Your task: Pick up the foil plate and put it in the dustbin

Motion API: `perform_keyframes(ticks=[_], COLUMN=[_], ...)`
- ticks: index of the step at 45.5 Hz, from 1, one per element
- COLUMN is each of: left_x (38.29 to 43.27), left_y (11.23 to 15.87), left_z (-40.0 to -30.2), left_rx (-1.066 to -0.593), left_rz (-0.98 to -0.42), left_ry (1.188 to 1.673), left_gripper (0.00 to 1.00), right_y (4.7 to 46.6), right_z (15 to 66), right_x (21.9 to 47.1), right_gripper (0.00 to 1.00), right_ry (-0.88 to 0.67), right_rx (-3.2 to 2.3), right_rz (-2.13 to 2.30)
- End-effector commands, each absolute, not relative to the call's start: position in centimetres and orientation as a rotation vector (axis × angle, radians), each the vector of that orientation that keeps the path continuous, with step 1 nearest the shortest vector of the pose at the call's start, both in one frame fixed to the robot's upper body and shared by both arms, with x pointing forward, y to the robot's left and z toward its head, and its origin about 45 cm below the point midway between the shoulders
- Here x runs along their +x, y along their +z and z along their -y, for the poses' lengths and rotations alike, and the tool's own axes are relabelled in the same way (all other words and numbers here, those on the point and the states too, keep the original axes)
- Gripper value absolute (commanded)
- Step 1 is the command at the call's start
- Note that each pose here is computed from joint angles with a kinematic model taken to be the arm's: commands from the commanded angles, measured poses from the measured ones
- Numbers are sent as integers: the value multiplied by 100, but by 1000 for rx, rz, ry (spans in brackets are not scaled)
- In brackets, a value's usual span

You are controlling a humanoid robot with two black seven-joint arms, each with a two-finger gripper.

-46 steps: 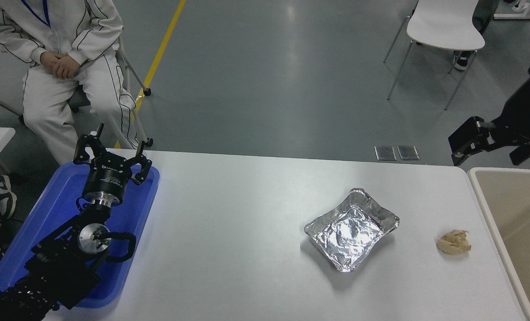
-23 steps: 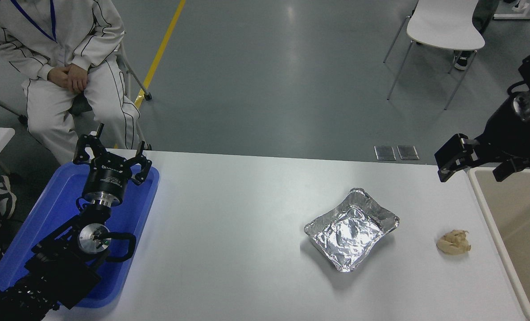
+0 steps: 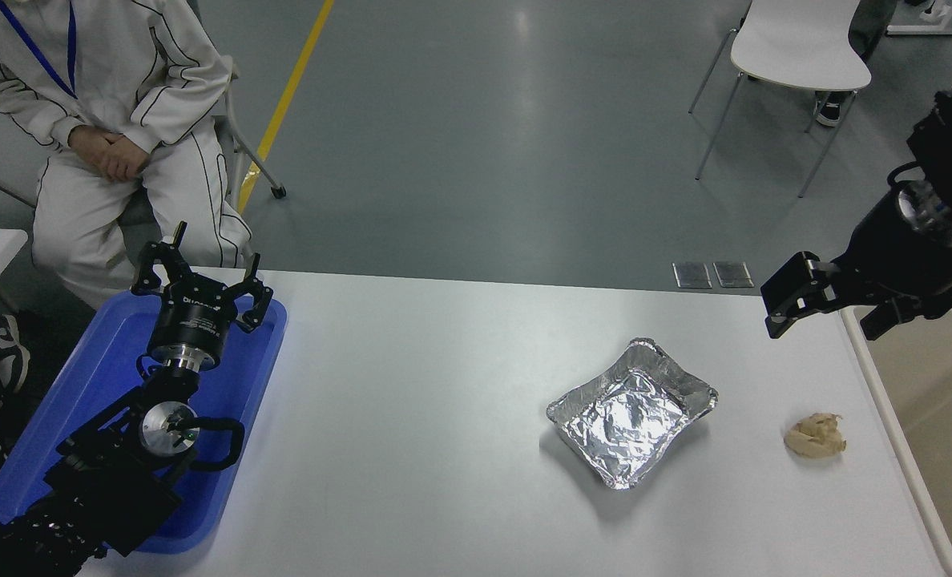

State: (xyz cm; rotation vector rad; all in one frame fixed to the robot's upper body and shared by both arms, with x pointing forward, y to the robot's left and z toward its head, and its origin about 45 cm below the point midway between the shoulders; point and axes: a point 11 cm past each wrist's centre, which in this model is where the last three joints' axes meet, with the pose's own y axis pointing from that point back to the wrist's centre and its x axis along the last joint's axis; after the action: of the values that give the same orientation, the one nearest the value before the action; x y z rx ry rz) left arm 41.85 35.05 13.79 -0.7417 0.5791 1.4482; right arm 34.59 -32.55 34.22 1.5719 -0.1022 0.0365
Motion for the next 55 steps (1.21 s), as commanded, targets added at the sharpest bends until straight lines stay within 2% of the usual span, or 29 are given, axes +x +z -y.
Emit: perform_keyframes(ticks=[1, 6, 21, 28, 39, 55], left_x=[4186, 4181, 4187, 4182, 4182, 4186], left_y=[1380, 1375, 1382, 1377, 1376, 1380], left_z=[-3503, -3506, -3500, -3503, -3501, -3503], left_rx=[-741, -741, -742, -742, -741, -741], left_rz=[-579, -579, -579, -579, -580, -579], left_ry=[1448, 1449, 1446, 1448, 1447, 1448], left_gripper=[100, 100, 100, 100, 100, 100], right_y=[3034, 2801, 1978, 1628, 1297, 1021], right_z=[3347, 3397, 3488, 3320, 3324, 3158], right_x=[3458, 3462, 3376, 3299, 3205, 3218], right_gripper=[100, 100, 100, 100, 100, 98], right_ry=[30, 15, -189, -206, -304, -279], right_rx=[1611, 1628, 1709, 1714, 1714, 1704], right_rz=[186, 274, 463, 415, 644, 614])
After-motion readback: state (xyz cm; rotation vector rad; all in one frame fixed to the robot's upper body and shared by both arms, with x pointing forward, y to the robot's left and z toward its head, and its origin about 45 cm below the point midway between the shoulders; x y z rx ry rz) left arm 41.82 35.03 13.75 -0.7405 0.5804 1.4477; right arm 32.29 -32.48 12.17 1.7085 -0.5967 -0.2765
